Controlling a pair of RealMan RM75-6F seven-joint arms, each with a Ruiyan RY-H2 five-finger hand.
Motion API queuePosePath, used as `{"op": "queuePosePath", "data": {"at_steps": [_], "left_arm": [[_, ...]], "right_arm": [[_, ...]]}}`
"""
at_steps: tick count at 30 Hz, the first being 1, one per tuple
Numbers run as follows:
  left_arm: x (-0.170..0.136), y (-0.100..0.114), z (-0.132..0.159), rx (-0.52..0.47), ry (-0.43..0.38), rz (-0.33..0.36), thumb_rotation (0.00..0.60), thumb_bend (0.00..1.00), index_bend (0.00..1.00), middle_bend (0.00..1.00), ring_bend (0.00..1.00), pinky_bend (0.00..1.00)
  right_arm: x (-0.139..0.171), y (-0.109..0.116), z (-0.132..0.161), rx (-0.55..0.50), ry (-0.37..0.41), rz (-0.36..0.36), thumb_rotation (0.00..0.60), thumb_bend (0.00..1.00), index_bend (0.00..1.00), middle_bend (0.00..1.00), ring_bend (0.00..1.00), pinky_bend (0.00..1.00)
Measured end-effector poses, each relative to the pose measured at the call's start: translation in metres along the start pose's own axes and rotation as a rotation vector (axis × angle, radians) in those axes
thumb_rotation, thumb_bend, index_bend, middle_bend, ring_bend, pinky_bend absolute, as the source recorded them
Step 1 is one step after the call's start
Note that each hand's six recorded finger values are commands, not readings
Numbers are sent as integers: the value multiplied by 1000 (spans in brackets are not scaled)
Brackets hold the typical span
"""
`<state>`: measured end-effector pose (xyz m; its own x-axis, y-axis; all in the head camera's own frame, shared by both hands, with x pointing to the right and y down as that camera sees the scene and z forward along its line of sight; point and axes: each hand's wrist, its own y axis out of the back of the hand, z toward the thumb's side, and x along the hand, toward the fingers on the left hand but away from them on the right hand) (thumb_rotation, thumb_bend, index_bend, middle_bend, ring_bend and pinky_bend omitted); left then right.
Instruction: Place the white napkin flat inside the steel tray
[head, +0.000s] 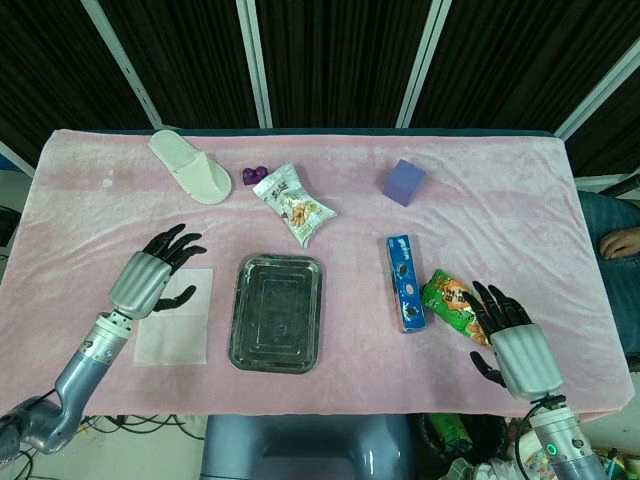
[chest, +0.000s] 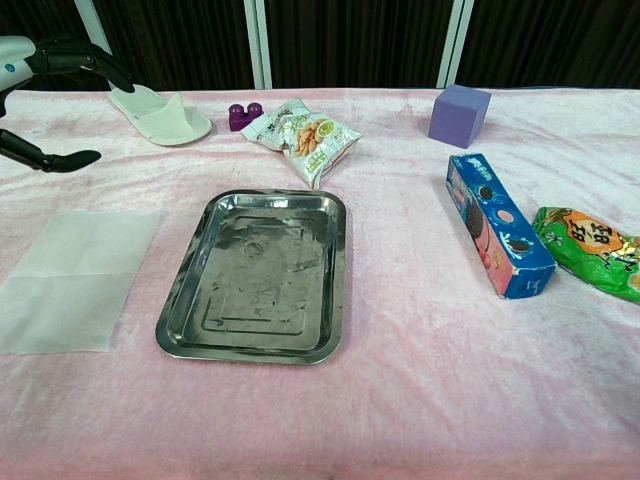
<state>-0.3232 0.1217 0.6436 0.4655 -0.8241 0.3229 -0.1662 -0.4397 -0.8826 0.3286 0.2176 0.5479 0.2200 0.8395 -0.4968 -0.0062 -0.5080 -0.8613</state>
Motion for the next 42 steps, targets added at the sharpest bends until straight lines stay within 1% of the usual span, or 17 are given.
{"op": "queuePosePath", "data": {"at_steps": [6,11,17,20,24,31,34,37,40,42], "left_arm": [[-1,-1,-2,-34,3,6,600,307,242,151,0,166],[-3,0,0,-35,0,6,600,307,243,153,0,166],[-3,8,-2,-26,3,21,600,307,242,156,0,166],[-7,9,-4,-36,12,30,600,307,241,155,0,166],[-14,5,-6,-44,22,21,600,307,242,155,0,166],[-21,0,-11,-10,36,1,600,272,243,155,0,164],[-28,4,-18,47,82,7,600,272,247,155,0,155],[-41,10,-22,115,147,9,600,272,257,155,0,153],[-64,19,-28,147,228,2,600,272,257,154,0,153],[-87,24,-38,159,298,-19,600,272,257,153,0,151]], "right_arm": [[2,1,0,3,2,3,600,205,0,0,49,174],[5,0,1,-1,2,-3,600,204,0,0,49,174],[3,6,1,-26,-10,-27,600,205,0,0,49,174],[6,4,-2,-25,-21,-23,600,205,0,0,49,174],[11,0,-7,-23,-30,-16,600,205,0,0,49,174],[15,-2,-13,-12,-33,-3,600,206,0,0,49,174],[19,3,-18,-20,-56,-21,600,207,0,0,49,174],[28,7,-32,-23,-102,-30,600,207,0,0,49,174],[37,5,-46,-23,-149,-24,600,207,0,0,49,174],[43,3,-54,-20,-175,-24,600,207,0,0,49,173]]}}
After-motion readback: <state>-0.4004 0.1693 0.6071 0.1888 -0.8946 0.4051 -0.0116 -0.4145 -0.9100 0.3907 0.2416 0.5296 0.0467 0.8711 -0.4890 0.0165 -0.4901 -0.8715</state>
